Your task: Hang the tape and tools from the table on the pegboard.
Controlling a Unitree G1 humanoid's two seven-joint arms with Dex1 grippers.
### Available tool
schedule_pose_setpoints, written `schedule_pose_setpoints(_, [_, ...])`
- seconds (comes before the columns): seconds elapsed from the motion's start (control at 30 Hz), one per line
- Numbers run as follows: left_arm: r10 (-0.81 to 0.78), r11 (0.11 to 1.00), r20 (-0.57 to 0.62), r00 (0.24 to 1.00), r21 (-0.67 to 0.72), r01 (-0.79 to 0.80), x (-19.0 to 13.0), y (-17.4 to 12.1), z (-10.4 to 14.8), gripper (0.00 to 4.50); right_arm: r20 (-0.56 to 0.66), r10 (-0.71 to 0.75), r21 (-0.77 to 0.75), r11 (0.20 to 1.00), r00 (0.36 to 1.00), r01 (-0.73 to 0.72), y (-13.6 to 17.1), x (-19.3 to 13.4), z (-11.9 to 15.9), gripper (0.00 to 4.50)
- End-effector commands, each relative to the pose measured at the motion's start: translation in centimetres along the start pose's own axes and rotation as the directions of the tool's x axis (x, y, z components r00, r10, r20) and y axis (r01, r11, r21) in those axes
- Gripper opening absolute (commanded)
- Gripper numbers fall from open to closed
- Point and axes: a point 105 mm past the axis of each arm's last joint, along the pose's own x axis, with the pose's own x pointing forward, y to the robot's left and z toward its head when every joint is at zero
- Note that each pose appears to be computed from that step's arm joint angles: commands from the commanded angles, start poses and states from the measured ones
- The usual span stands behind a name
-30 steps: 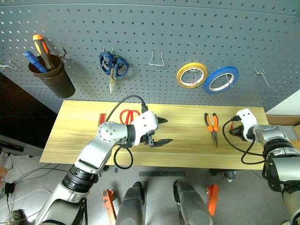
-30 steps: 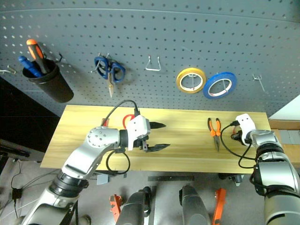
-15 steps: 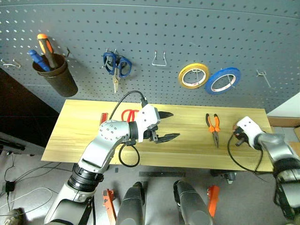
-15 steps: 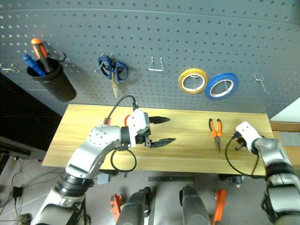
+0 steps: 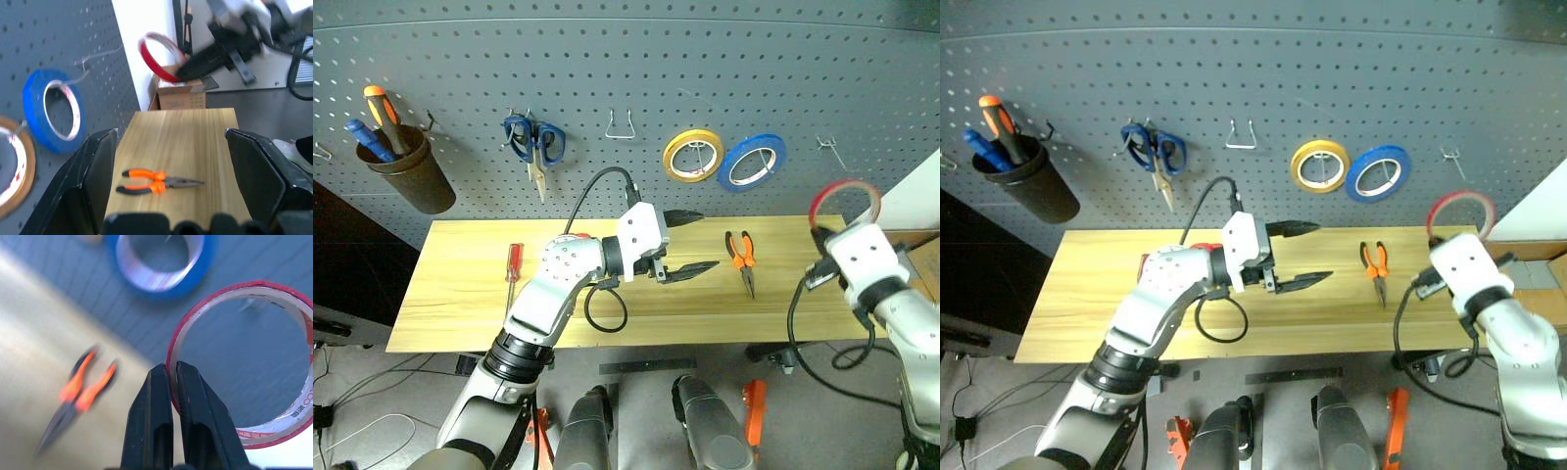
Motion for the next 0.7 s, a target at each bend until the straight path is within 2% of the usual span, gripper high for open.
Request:
schedule_pose_setpoints(0.03, [0.045,0.997,0.059,0.997,0.065,-0.049,0.2,1.2,1.7,3.79,0.008,-0.097,0.045,0.994,0.995,0.096,-2.6,1.6,-0.2,0.03])
schedule_pose_setpoints(0.27, [0.063,0.995,0.051,0.997,0.075,-0.067,0.0,1.8,1.5,3.79,-0.026,-0.113,0.144,0.983,0.993,0.115,-4.6,5.6,-3.2,0.03])
schedule_pose_setpoints(0.4, [0.087,0.993,0.04,0.995,0.071,-0.09,-0.4,2.3,1.3,3.79,-0.022,-0.11,0.238,0.965,0.994,0.112,-5.3,7.8,-4.1,0.03])
schedule_pose_setpoints(0.53, [0.139,0.989,0.012,0.99,0.048,-0.14,-1.2,3.3,0.5,3.79,-0.012,-0.064,0.296,0.953,0.998,0.065,-3.5,8.5,-4.4,0.03])
schedule_pose_setpoints(0.6, [0.15,0.988,-0.01,0.989,0.041,-0.149,-1.9,3.6,-0.1,3.79,-0.015,-0.032,0.314,0.949,0.999,0.035,-2.2,8.4,-4.5,0.42])
schedule_pose_setpoints(0.7, [0.156,0.987,-0.122,0.98,0.06,-0.15,-4.4,4.3,-2.4,3.79,-0.067,0.043,0.353,0.935,0.997,-0.017,1.0,7.2,-5.3,1.3])
